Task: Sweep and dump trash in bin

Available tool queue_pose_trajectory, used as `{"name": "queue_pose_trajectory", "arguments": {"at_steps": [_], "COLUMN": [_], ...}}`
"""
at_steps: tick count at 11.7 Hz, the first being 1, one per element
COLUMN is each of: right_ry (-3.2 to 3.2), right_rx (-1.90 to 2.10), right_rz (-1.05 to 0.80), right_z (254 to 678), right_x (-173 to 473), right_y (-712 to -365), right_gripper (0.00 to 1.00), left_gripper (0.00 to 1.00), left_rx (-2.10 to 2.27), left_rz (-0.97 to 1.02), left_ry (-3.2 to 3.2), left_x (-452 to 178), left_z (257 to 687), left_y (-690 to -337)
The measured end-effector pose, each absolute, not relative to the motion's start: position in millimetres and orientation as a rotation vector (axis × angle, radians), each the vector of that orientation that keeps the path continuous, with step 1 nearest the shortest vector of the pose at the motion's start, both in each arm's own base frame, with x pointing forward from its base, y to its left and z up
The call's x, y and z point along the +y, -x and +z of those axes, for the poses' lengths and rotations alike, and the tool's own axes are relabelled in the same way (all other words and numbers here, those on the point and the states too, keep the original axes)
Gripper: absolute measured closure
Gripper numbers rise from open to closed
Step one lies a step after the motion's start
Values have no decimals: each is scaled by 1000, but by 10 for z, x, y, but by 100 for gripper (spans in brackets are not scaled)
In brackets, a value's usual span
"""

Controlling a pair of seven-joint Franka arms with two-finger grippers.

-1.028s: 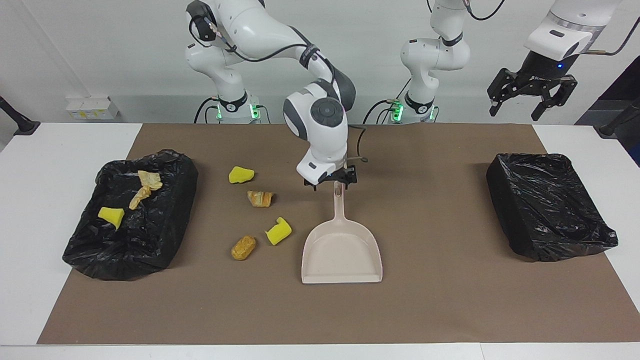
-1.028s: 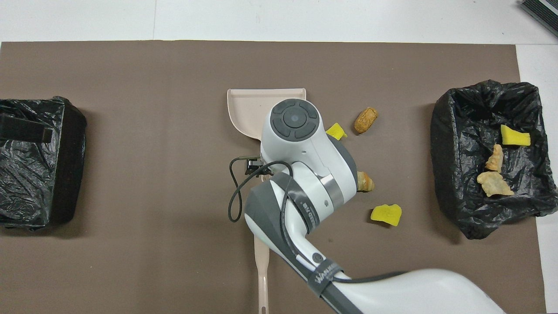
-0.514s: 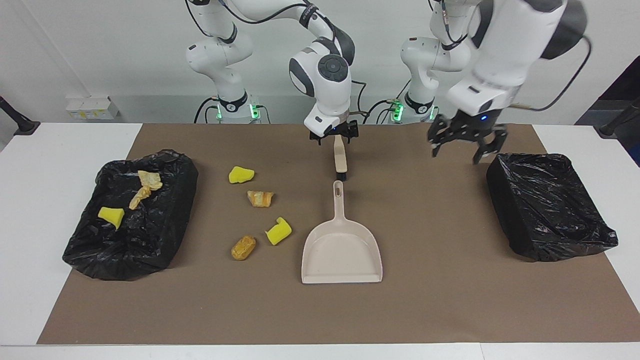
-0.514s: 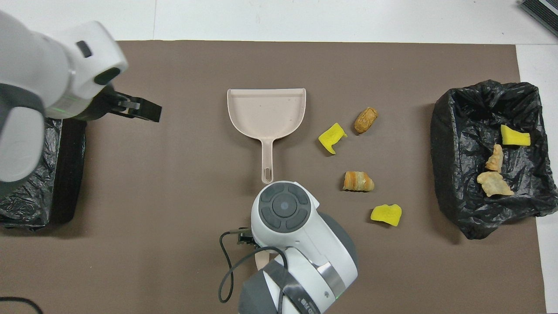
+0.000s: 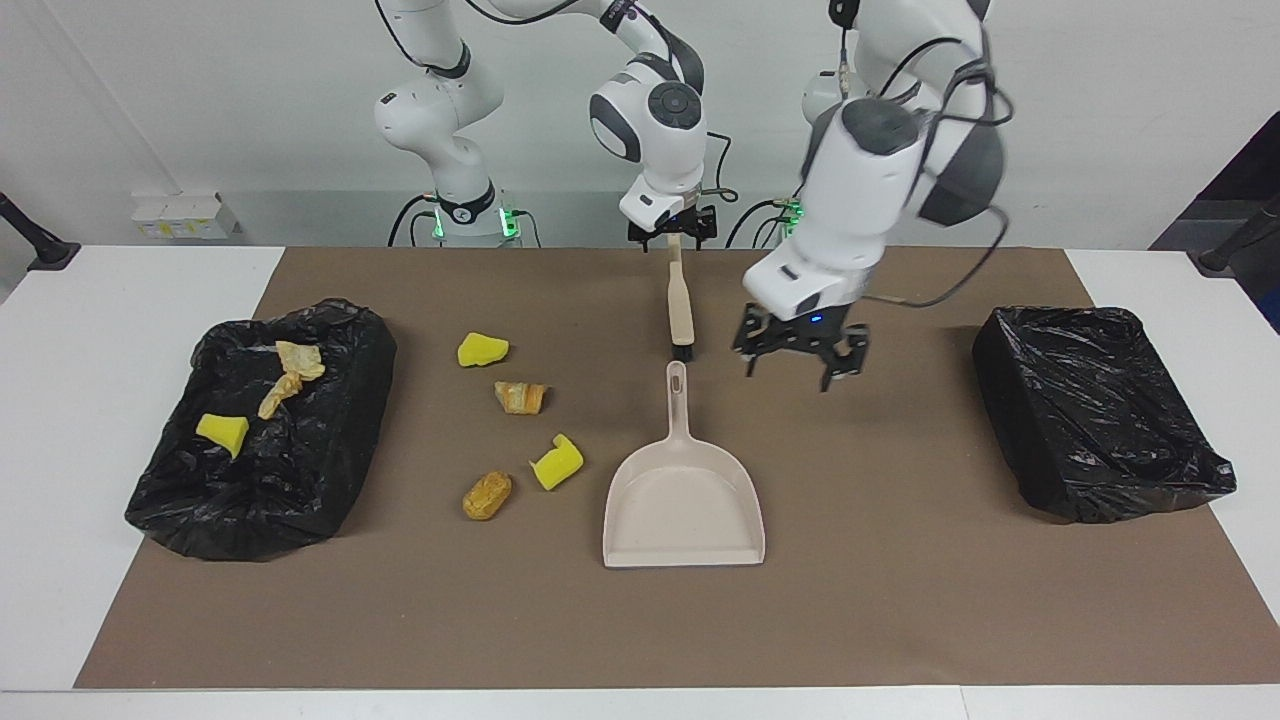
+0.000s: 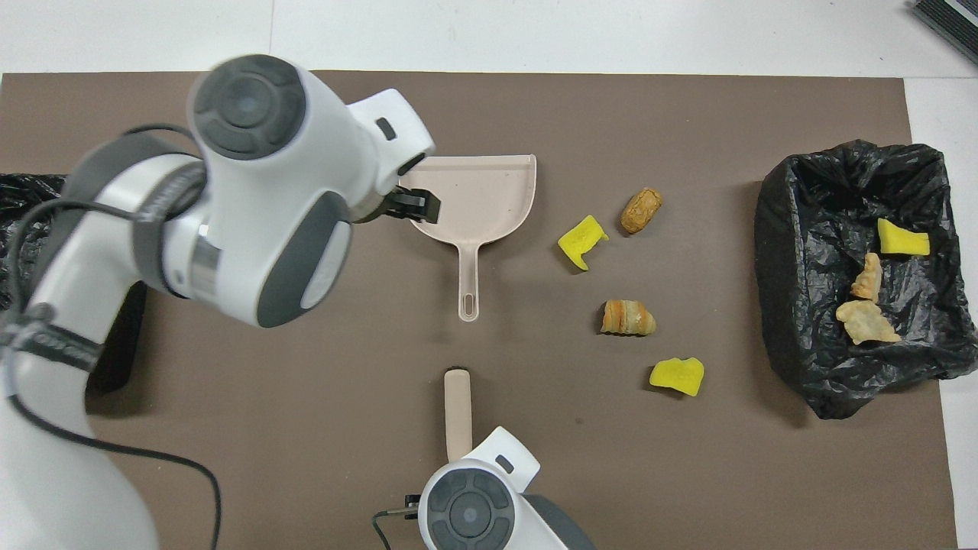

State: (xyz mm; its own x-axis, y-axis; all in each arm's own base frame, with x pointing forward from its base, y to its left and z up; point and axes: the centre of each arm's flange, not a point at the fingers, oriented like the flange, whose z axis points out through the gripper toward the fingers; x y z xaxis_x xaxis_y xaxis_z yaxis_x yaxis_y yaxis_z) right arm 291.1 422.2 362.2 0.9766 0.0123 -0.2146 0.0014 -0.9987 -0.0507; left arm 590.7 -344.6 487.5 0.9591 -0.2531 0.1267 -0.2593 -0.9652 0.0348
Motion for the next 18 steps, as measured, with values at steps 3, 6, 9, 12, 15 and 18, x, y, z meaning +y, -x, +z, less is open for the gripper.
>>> {"name": "queue_pose_trajectory", "arguments": {"at_steps": [3, 6, 9, 12, 15, 18], "right_ry": [3085, 3085, 3095, 3076, 3067, 3073], "right_rx": [-7, 22, 68, 92, 184, 371], "right_rz": [338, 339, 355, 336, 352, 430], "right_z": [3362, 3347, 3284, 3367, 3669, 4098], "right_x": [4204, 4198, 4197, 4246, 4039, 3398], "right_y": [-2821, -2836, -2836, -2932, -3230, -3579], "right_gripper": [18, 33, 39, 74, 74, 74], "left_gripper": [0, 0, 3, 36, 69, 69], "left_rx": [-366, -303, -304, -300, -332, -345], "left_rz": [168, 164, 104, 109, 172, 203], "left_ry": [-3080, -3081, -3104, -3114, -3138, -3135], "left_x": [-3891, -4060, -4220, -4178, -4132, -4064], "left_z": [4199, 3833, 3460, 3436, 3480, 3582], "left_y": [-5742, -5556, -5341, -5354, -5407, -5470]}}
